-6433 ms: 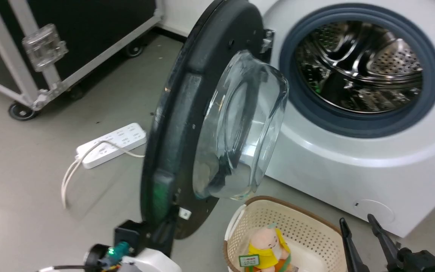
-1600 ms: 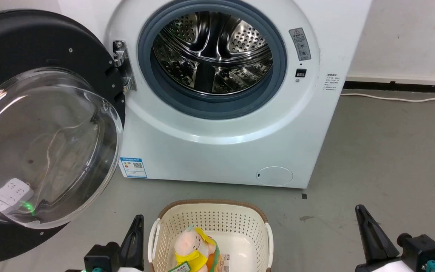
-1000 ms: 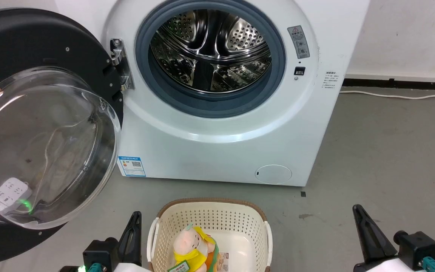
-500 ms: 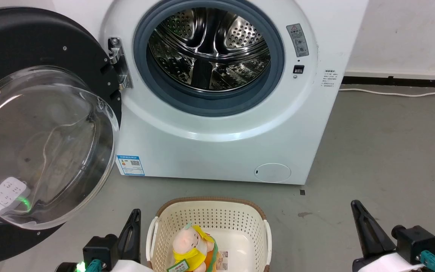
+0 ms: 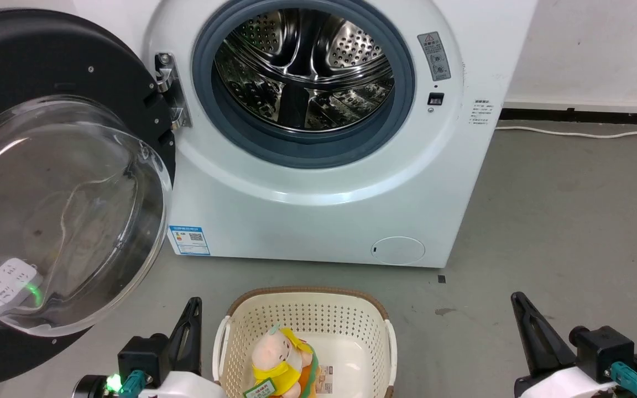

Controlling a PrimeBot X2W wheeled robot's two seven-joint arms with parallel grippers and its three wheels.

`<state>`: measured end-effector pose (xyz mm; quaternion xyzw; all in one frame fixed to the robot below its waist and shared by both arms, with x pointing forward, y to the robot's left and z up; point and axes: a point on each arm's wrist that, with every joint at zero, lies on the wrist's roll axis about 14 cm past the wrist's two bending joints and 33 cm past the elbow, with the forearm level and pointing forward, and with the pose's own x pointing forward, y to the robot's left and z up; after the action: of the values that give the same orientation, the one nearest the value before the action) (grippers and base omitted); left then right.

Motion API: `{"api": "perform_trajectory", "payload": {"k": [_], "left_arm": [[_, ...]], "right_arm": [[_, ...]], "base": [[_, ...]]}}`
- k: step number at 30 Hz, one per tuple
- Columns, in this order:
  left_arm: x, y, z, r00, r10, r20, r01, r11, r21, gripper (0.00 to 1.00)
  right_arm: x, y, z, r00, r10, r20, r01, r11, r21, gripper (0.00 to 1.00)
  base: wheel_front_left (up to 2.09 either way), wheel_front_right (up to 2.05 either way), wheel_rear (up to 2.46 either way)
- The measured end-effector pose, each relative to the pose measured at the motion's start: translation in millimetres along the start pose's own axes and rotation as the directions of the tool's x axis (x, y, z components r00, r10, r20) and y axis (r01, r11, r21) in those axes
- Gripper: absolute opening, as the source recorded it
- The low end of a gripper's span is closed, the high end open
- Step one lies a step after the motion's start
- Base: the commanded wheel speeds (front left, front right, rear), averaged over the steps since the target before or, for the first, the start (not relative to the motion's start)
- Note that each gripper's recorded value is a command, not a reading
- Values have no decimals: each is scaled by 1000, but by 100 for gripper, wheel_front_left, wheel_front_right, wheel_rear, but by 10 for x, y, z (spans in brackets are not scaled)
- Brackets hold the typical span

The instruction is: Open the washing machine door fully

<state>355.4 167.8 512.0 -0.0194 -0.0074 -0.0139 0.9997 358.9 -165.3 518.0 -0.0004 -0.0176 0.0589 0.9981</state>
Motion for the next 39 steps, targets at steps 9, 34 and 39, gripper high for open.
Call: {"api": "perform_trajectory", "payload": {"k": [9, 34, 39], "left_arm": [[16, 19, 1, 1000, 4, -9, -4, 1000, 16, 0], [97, 62, 72, 1000, 18, -16, -17, 999, 52, 0], [105, 72, 74, 1000, 22, -21, -21, 998, 56, 0]], "right_arm": [[6, 4, -12, 1000, 2, -14, -2, 1000, -9, 0], [56, 13, 6, 999, 6, -39, -7, 1000, -28, 0], [66, 15, 8, 999, 6, -44, -8, 1000, -30, 0]], "base": [[0, 0, 0], [0, 0, 0], [0, 0, 0]]}}
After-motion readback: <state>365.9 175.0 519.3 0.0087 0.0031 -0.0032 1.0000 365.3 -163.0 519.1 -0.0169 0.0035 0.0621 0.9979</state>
